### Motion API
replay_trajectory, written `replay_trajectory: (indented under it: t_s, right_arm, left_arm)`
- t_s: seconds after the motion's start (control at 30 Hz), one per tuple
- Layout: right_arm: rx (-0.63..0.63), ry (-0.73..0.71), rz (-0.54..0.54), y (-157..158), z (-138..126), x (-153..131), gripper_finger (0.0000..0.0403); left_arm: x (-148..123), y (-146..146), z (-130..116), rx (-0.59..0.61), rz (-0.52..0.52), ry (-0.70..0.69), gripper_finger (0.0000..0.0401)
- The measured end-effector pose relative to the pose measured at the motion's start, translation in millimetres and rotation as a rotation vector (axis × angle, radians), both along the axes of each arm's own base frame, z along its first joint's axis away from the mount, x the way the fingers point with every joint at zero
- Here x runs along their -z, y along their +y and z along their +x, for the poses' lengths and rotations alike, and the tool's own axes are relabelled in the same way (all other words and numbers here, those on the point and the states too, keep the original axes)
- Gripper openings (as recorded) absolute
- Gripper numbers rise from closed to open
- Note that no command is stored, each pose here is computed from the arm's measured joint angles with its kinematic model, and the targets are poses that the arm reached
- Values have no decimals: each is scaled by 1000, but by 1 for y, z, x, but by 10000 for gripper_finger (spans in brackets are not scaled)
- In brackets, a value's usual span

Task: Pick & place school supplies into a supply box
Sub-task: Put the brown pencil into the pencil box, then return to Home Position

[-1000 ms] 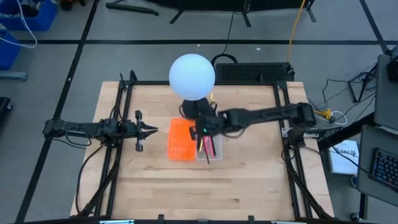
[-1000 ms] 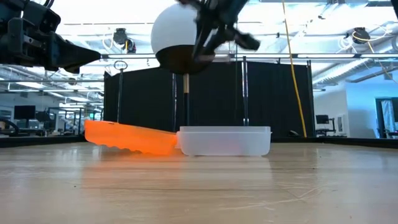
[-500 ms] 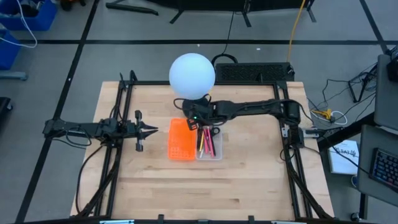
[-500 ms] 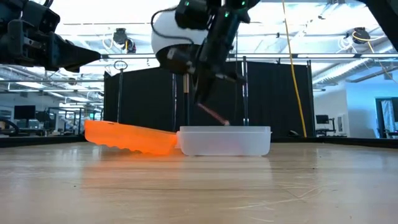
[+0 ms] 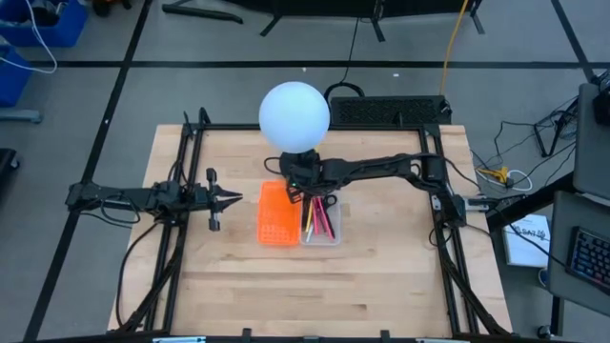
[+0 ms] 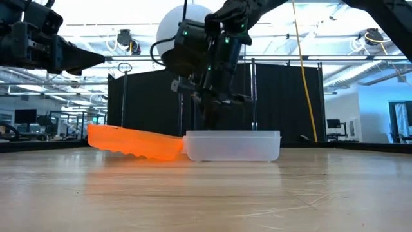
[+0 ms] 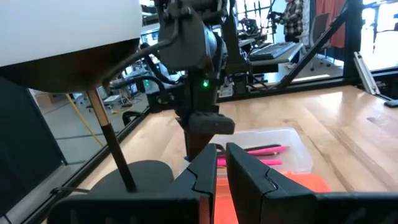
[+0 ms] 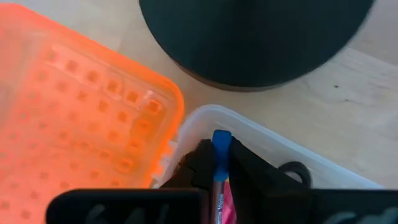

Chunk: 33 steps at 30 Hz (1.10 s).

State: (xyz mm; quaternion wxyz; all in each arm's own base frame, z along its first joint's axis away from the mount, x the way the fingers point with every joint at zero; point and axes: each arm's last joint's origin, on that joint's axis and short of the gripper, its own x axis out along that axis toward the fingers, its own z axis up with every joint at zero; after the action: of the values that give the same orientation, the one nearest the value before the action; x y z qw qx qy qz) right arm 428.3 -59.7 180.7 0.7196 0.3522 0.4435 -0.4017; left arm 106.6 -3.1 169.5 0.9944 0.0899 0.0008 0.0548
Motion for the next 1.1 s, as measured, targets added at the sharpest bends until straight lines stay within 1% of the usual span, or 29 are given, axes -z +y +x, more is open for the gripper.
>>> replay_trajectory:
  t_s: [0.2, 0.33, 0.6, 0.7, 0.83, 0.93, 1.0, 1.1]
  right_arm:
    - [-12, 32, -3, -1, 2, 12, 21]
    - [-26, 33, -5, -1, 2, 12, 38]
    - [-28, 13, -13, 0, -2, -3, 98]
    - [-31, 0, -15, 1, -3, -8, 111]
    - [-40, -13, -20, 2, -5, -16, 119]
    - [-110, -30, -45, 4, -8, -30, 118]
    - [-198, -40, -74, 12, -10, -43, 115]
    - [-357, -62, -151, 36, -17, -67, 110]
  left_arm:
    - [0, 0, 0, -4, -3, 0, 44]
    - [1, 0, 0, -3, -3, 5, 44]
    - [2, 0, 0, -3, -6, 17, 44]
    - [2, 0, 0, -2, -6, 18, 44]
    - [2, 0, 0, -2, -8, 17, 44]
    - [2, 0, 0, -2, -10, 18, 44]
    - [2, 0, 0, -1, -14, 19, 44]
    - [2, 0, 0, -1, -39, 18, 44]
